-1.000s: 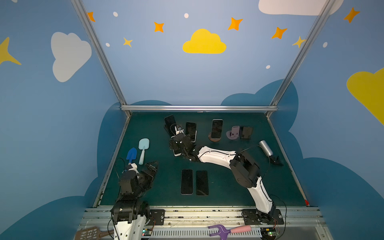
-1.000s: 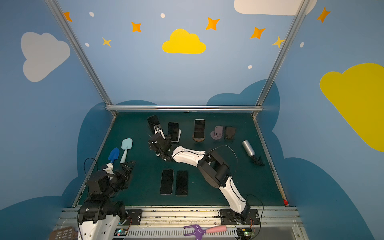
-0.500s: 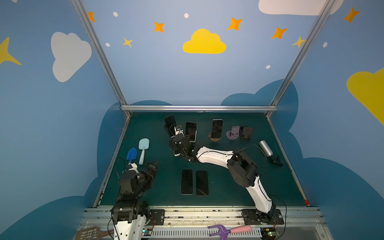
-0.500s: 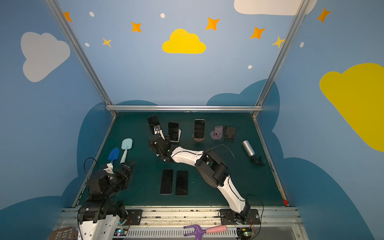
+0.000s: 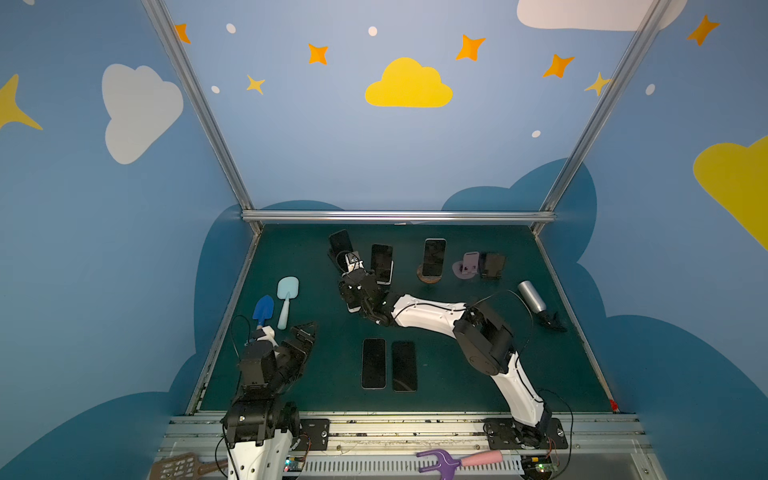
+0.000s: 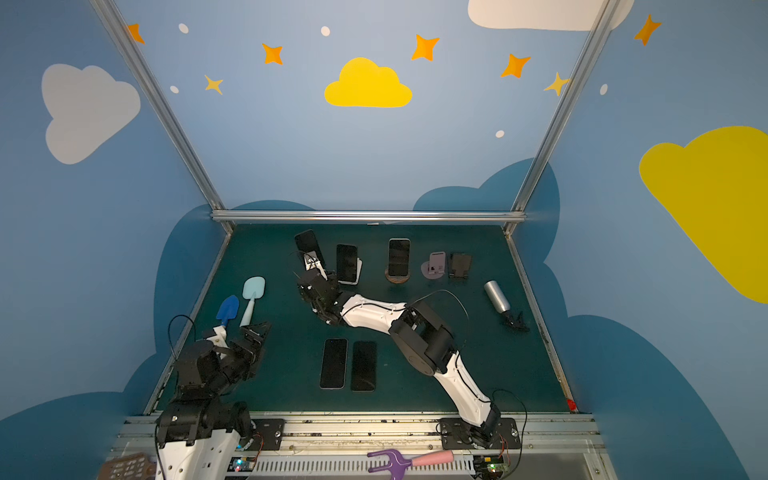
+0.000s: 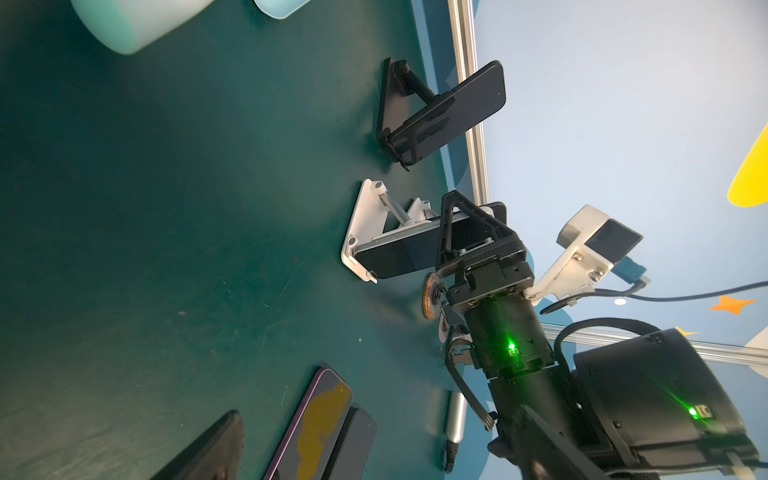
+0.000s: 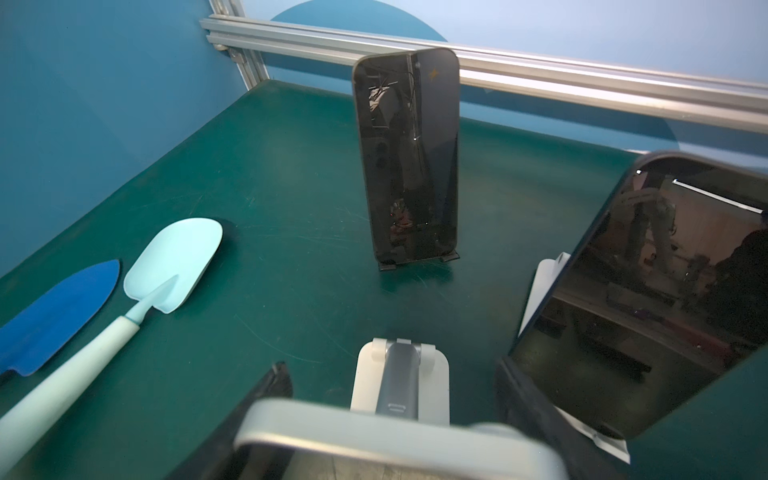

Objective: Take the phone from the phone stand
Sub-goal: 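Lift the silver-edged phone off the white stand with the right gripper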

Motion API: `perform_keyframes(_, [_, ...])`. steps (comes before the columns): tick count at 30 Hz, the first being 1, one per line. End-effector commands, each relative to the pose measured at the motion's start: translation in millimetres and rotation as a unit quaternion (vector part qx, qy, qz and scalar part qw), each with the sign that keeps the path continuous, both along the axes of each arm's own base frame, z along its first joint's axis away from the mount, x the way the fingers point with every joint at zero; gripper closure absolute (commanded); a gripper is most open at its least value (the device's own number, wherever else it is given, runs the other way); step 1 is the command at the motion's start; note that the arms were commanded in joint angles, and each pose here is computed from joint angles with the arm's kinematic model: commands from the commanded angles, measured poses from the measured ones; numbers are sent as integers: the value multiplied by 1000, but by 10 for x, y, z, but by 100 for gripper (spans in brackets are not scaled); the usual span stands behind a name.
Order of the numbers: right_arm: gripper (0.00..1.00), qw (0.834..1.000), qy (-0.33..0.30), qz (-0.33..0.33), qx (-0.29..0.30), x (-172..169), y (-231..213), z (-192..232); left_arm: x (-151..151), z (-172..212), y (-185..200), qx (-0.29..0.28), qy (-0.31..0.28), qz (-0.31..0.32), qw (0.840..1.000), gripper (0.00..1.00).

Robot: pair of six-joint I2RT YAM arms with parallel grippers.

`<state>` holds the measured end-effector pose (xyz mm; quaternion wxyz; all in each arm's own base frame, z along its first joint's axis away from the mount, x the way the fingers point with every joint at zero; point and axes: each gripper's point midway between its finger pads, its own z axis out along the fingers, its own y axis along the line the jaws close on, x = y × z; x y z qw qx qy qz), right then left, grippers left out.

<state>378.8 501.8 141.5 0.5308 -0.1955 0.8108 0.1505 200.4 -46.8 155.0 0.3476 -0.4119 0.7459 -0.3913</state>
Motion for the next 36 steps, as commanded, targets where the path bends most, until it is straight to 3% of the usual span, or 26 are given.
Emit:
perform_keyframes(1, [27, 999, -39, -6, 17, -15, 15, 317, 23, 21, 2, 8, -6, -4, 1000, 0])
perform_keyframes(22, [32, 998, -49, 7, 40, -140, -193, 725, 64, 169, -8, 3, -18, -6, 1000, 0])
perform_keyframes(36, [34, 999, -36, 3, 15, -284, -574, 741, 115, 262, -85, -20, -37, -22, 999, 0])
